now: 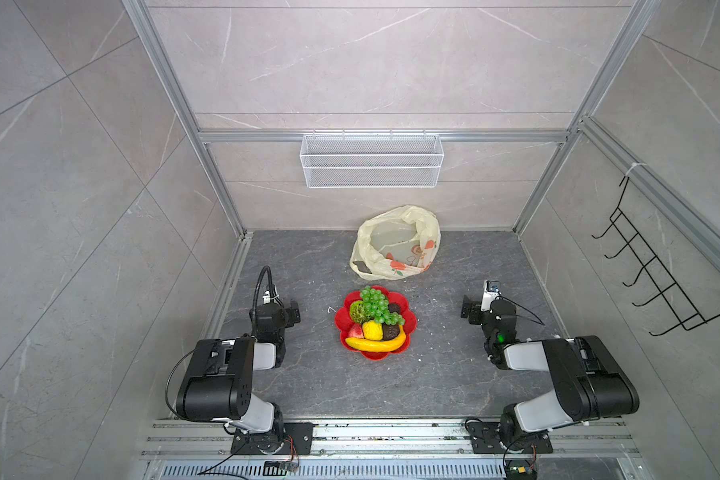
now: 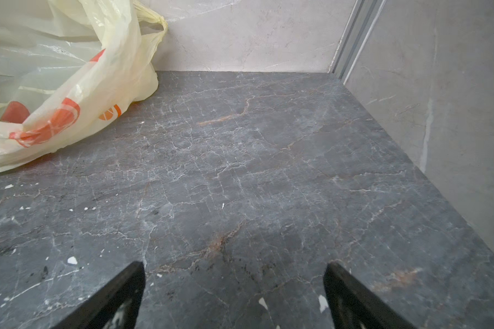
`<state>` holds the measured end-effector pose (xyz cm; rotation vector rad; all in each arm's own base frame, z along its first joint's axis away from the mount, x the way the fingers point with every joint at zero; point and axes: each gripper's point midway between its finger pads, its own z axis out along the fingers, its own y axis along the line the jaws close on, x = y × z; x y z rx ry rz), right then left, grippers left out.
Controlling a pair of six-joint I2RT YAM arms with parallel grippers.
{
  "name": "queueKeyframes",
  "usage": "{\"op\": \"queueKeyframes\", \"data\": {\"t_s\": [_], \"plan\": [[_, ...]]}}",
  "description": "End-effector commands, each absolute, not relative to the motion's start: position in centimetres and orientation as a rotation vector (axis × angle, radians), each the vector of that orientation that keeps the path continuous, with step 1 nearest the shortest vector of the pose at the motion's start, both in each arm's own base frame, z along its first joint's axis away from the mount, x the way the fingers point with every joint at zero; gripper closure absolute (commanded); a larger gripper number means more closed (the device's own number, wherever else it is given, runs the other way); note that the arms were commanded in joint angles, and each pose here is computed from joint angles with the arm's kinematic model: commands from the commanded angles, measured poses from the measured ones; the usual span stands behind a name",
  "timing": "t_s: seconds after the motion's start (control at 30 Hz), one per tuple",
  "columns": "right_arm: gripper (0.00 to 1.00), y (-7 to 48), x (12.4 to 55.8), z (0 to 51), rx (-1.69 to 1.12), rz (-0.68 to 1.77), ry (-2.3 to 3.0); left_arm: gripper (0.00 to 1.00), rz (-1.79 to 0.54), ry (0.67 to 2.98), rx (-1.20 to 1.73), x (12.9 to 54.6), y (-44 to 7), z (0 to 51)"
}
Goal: Take the fake fruits out of the plastic bag
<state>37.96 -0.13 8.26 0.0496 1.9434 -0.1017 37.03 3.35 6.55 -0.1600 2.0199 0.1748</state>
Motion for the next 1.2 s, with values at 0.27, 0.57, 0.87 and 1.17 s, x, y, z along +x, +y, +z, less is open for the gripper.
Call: {"op": "queueKeyframes", "data": {"t_s": [0.27, 0.57, 0.87, 1.17], "plan": [[0.00, -0.6, 38.6, 9.7, 0.123, -0.095, 1.889, 0.00, 0.166, 1.936, -0.146, 38.2, 3.3, 8.9], [0.00, -0.6, 38.6, 9.7, 0.122, -0.094, 1.889, 0.00, 0.167, 1.936, -0.147, 38.2, 3.4, 8.9], [0.00, -0.6, 38.6, 9.7, 0.121, -0.094, 1.890, 0.00, 0.167, 1.937, -0.146, 38.2, 3.4, 8.9], [0.00, -0.6, 38.7, 9.7, 0.123, -0.094, 1.890, 0.00, 0.167, 1.936, -0.147, 38.3, 3.4, 8.9]]}}
